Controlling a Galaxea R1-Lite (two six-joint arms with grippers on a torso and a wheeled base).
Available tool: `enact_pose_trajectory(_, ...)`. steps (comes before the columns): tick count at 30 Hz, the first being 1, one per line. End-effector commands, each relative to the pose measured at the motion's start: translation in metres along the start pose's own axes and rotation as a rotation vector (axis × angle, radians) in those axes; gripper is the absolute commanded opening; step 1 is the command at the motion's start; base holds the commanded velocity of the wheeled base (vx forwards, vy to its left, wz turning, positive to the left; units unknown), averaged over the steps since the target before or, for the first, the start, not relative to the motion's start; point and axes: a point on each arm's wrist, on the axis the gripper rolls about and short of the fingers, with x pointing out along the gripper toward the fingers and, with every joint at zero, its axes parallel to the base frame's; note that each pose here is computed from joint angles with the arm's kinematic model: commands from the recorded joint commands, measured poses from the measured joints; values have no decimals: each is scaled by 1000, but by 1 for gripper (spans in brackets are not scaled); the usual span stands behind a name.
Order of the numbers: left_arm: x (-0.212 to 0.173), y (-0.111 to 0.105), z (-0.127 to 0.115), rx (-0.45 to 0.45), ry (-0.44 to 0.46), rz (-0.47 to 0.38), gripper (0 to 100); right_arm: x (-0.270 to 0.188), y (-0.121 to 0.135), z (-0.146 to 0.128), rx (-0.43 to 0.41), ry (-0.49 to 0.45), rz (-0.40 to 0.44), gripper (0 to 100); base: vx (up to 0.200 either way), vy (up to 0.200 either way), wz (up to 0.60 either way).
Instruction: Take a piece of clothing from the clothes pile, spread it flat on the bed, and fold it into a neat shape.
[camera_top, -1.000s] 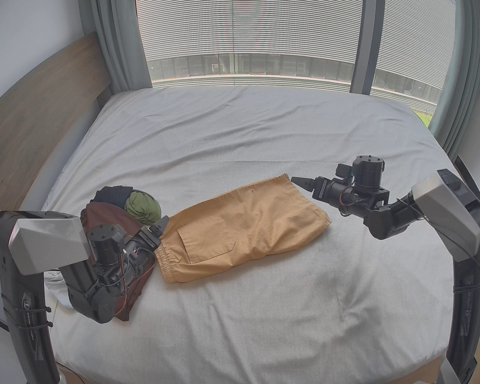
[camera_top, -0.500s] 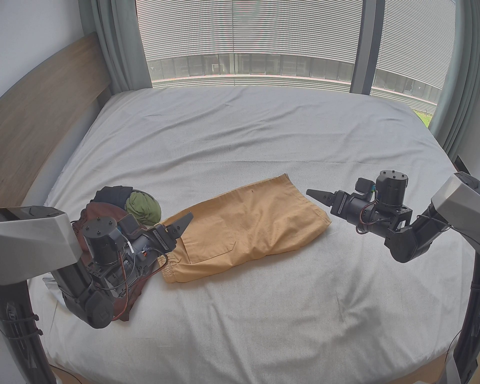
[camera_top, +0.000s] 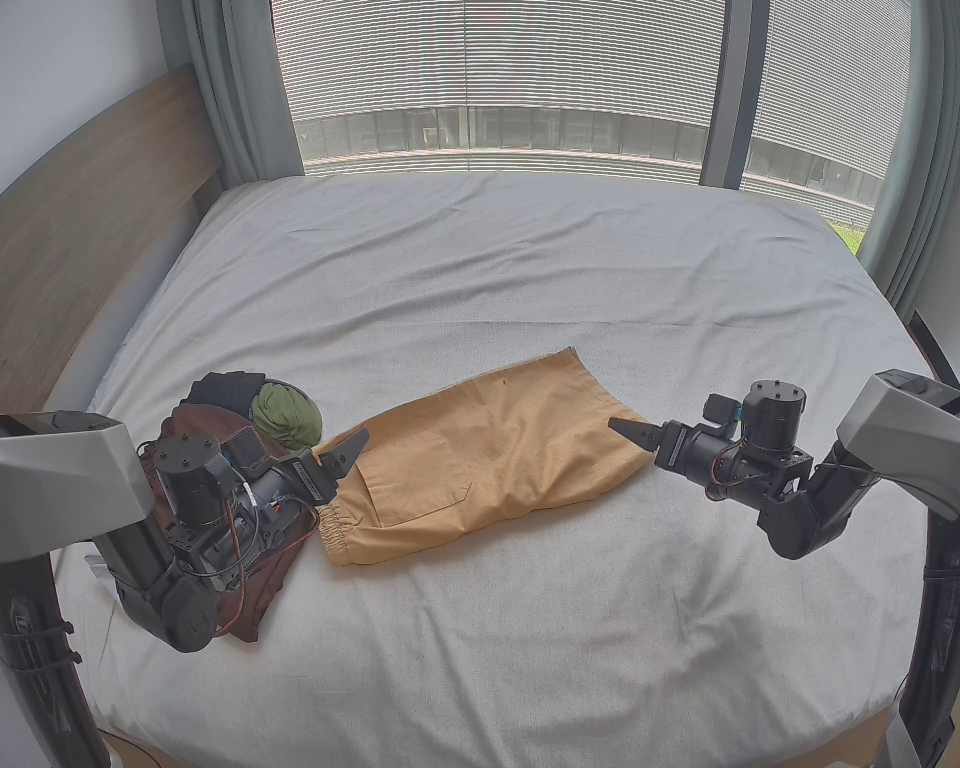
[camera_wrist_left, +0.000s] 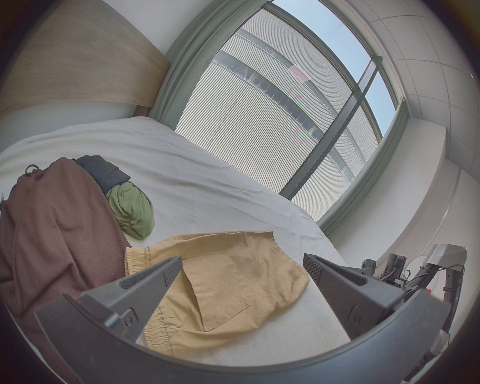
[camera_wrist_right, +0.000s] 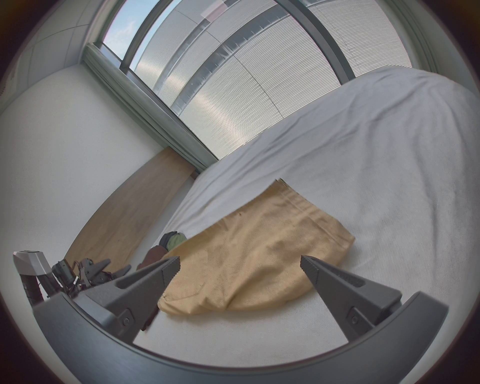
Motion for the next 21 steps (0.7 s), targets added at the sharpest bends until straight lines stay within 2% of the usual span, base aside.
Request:
enact_pose_trajectory(1,0,5,1,13,-2,16,100,8,-18,-23,27,58,-37,100,0,0,0)
enact_pose_trajectory(8,-1,6,-1,22,5,18,100,7,-23,-32,55,117,-70,100,0,0,0)
enact_pose_trajectory(21,1,8,-4,17,15,22,100,29,-41,-58,72,145,-94,100,0,0,0)
